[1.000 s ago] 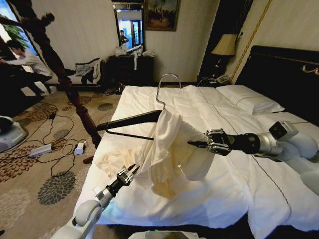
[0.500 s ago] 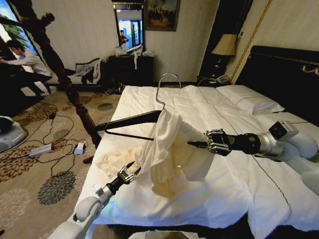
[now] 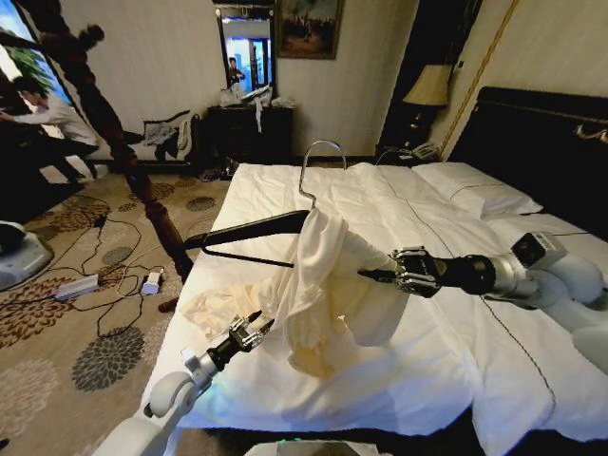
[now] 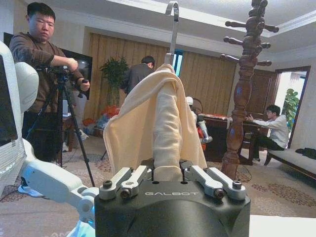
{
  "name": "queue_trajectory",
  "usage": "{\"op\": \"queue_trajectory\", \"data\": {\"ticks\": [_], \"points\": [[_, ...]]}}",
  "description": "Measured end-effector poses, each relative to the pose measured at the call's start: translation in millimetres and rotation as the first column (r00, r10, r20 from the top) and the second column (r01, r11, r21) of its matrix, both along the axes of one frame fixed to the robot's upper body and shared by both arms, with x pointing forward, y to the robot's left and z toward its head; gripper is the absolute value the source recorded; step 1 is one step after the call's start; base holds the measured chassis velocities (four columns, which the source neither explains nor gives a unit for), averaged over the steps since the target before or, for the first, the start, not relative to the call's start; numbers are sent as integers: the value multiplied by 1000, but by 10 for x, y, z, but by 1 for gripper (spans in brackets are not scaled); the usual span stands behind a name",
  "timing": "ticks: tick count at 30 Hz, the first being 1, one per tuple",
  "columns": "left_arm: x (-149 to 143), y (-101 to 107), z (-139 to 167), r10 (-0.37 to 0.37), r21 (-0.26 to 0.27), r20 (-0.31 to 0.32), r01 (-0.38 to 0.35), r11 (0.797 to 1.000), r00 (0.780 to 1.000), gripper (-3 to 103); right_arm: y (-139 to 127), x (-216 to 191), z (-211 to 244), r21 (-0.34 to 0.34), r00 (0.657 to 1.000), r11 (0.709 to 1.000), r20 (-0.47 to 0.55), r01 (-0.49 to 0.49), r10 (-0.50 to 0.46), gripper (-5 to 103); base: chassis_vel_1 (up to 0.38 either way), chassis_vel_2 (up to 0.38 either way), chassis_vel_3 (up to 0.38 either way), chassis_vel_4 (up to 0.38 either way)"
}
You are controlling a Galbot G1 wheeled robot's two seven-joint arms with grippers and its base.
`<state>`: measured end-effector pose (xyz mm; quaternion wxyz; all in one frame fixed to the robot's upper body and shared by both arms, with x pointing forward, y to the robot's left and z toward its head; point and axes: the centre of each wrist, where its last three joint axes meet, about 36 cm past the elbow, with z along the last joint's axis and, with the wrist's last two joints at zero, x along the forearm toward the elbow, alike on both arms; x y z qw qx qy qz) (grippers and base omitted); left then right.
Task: Pick up the clothes from the bed and hang them on the clothes hanger.
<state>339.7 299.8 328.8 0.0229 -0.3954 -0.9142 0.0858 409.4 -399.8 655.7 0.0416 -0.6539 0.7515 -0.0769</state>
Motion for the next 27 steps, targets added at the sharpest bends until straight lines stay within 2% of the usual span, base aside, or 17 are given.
{"op": "queue_trajectory", "data": {"ticks": [1,6,9,11,15,16,19,27], "points": [[7,-3,0,-1,2,1,1,1000,1000,57,-1,0,-1,0,1000,1000,0,0,0,22,0,0,0,0],[27,-16,-7,-4,16,7,3,1000,1000,53,-3,1,-9,0,1000,1000,-2,1,-1,22,0,0,0,0],[26,-35,1,-1,13,11,1,1000,1000,40,-4,2,-8,-1,1000,1000,-2,2,-2,22,0,0,0,0],[24,-36,7,-1,12,12,1,1000,1000,40,-5,3,-7,-1,1000,1000,-1,2,-2,22,0,0,0,0],[7,-4,44,7,10,18,-8,1000,1000,18,-8,4,-8,0,1000,1000,-1,4,-4,22,0,0,0,0],[7,-4,44,7,10,18,-8,1000,1000,18,-8,4,-8,0,1000,1000,-1,4,-4,22,0,0,0,0],[3,27,69,16,3,20,-16,1000,1000,3,-10,3,-14,3,1000,1000,-1,5,-5,22,0,0,0,0],[36,93,185,53,-56,32,-51,997,998,0,-16,0,-20,12,1000,1000,6,14,-14,22,0,0,0,0]]}}
